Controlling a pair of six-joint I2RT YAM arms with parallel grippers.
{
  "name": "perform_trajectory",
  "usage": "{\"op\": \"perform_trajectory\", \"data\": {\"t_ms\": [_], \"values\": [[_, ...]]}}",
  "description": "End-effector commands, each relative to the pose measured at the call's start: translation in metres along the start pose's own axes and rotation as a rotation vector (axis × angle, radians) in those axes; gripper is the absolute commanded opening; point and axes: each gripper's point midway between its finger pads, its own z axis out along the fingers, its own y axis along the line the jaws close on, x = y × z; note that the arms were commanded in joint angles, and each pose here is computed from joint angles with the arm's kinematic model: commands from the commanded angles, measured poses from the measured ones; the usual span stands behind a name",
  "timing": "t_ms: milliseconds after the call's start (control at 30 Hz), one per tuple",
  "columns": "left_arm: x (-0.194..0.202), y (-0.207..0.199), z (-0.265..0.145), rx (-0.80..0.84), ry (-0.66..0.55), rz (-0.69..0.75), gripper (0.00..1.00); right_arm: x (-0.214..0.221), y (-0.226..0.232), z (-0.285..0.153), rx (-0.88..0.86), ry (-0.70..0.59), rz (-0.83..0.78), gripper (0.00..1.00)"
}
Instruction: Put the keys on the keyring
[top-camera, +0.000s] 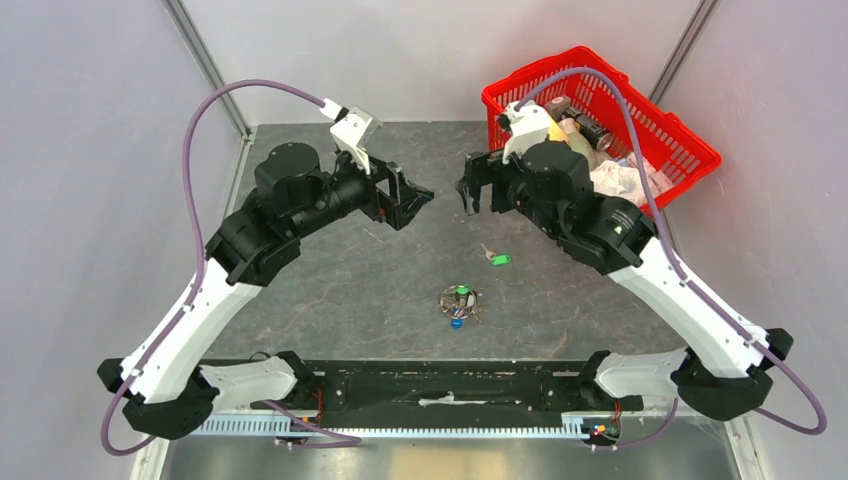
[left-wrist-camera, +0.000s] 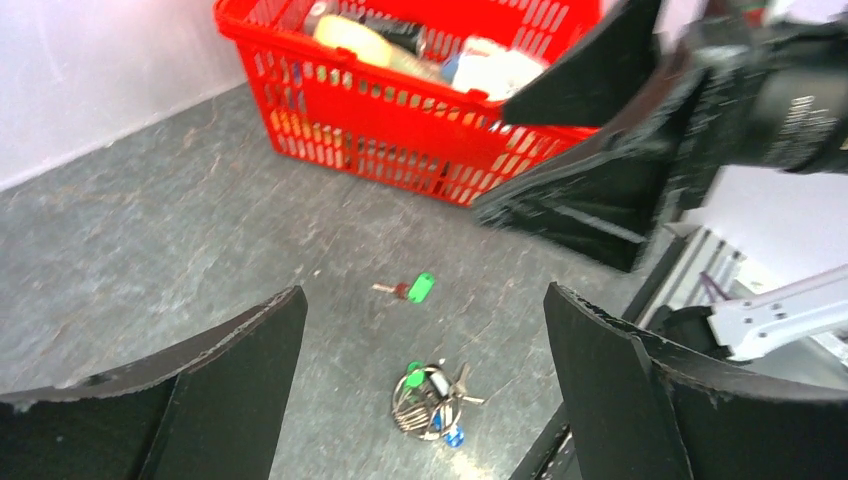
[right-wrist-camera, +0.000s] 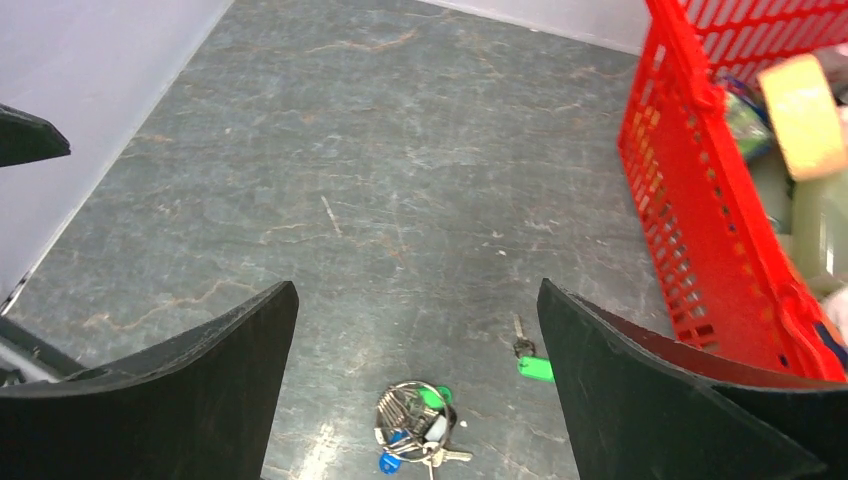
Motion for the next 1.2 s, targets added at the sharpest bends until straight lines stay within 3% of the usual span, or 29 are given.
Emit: {"op": "perform_trajectory", "data": {"t_ms": [0, 167, 333, 733, 1167], "values": [[0.029, 0.022, 0.01, -0.087, 0.071, 0.053, 0.95, -0.009, -0.027, -0.027, 0.108, -0.082, 0.08, 0.97], [0.039, 0.034, 0.005, -0.151, 0.055, 0.049, 0.95, 0.001, -0.037, -0.05, 0.1, -0.09, 0.1, 0.97], [0.062, 0.044, 0.005, -0.192, 0.112, 0.038, 0.95, 0.037, -0.027, -0.055, -0.002, 0.005, 0.01, 0.97], [0.121, 0.052, -0.033, -0.231, 0.166, -0.027, 0.95, 0.158, -0.017, -0.028, -0.079, 0.323, -0.053, 0.97], [0.177, 0.057, -0.066, -0.245, 0.208, -0.058, 0.94, 0.234, 0.009, 0.007, -0.23, 0.387, -0.02, 0.9]]}}
